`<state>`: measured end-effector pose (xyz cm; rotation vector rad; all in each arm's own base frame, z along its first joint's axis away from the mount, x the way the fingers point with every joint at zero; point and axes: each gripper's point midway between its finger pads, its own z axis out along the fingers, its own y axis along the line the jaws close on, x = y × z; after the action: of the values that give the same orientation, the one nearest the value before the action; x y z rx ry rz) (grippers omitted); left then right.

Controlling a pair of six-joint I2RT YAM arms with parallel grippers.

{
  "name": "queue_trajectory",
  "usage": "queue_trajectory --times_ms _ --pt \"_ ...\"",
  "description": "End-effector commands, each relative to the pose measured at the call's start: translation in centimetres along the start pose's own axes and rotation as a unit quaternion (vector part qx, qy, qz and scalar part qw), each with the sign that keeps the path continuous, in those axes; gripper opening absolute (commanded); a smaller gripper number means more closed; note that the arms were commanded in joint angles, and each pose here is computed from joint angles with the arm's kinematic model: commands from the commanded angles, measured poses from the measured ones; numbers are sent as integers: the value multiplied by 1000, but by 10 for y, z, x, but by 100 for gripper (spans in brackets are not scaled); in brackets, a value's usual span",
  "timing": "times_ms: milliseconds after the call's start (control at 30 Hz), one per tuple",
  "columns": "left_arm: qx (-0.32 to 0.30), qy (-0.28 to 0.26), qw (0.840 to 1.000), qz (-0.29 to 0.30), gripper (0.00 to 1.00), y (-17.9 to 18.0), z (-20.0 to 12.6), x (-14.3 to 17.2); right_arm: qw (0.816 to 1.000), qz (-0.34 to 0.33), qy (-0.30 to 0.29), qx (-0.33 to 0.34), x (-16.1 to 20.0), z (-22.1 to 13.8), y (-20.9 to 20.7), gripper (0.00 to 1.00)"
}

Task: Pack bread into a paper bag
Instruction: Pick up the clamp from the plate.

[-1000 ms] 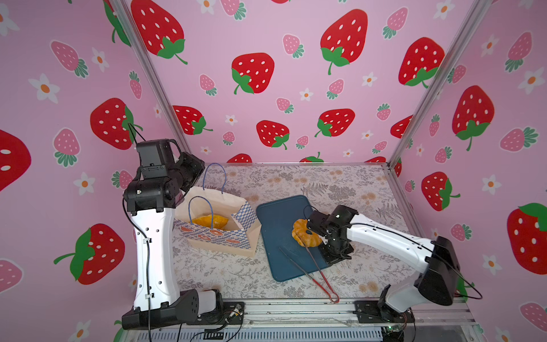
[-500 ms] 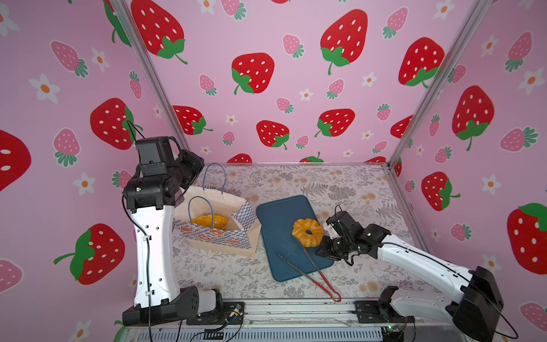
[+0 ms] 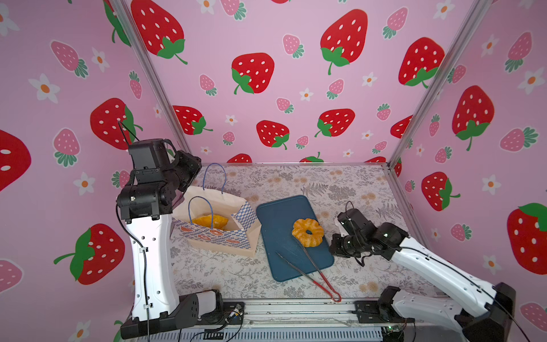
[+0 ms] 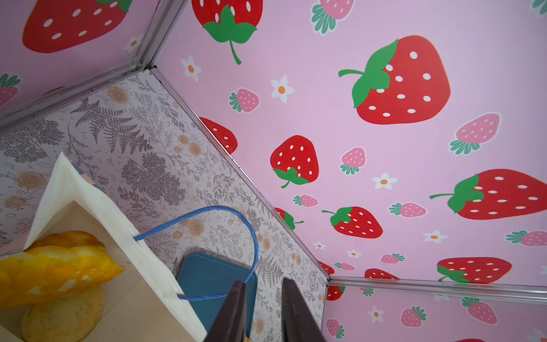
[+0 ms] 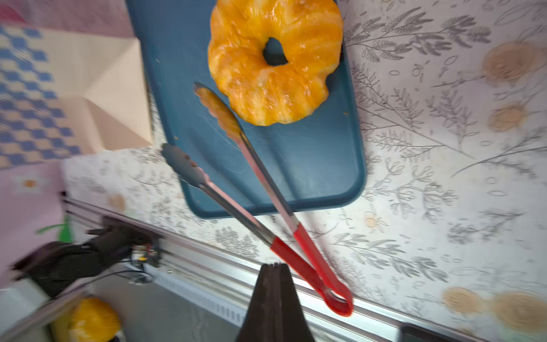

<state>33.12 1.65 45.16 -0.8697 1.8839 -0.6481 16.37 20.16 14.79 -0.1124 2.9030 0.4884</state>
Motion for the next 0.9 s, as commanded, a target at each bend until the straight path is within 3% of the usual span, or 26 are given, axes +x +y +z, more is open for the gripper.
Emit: queue_trajectory --times_ms 0,100,167,200,233,500,600,767,867 --pt "5 -3 1000 -1 27 -1 -6 1 982 -100 79 140 42 7 -40 4" --pt "0 -5 1000 -2 26 1 -8 2 979 -116 100 135 59 14 -35 16" --pt "-3 -6 1000 -2 26 3 -9 3 976 -123 123 133 70 15 -33 34" --pt "-5 -6 1000 -2 26 3 -8 2 973 -124 136 138 75 15 -35 72" --pt "-6 -4 1000 -4 26 4 -8 3 970 -132 152 139 80 14 -34 100" --pt "-20 11 1000 -16 25 16 6 10 956 -189 180 136 93 30 -27 100" --pt "-23 13 1000 -17 25 18 9 12 937 -236 197 165 96 45 -23 100" --pt "-32 13 999 -17 25 23 13 12 889 -327 204 248 95 74 -24 100" --pt "-33 17 999 -19 24 24 15 14 888 -330 204 246 96 88 -23 100"
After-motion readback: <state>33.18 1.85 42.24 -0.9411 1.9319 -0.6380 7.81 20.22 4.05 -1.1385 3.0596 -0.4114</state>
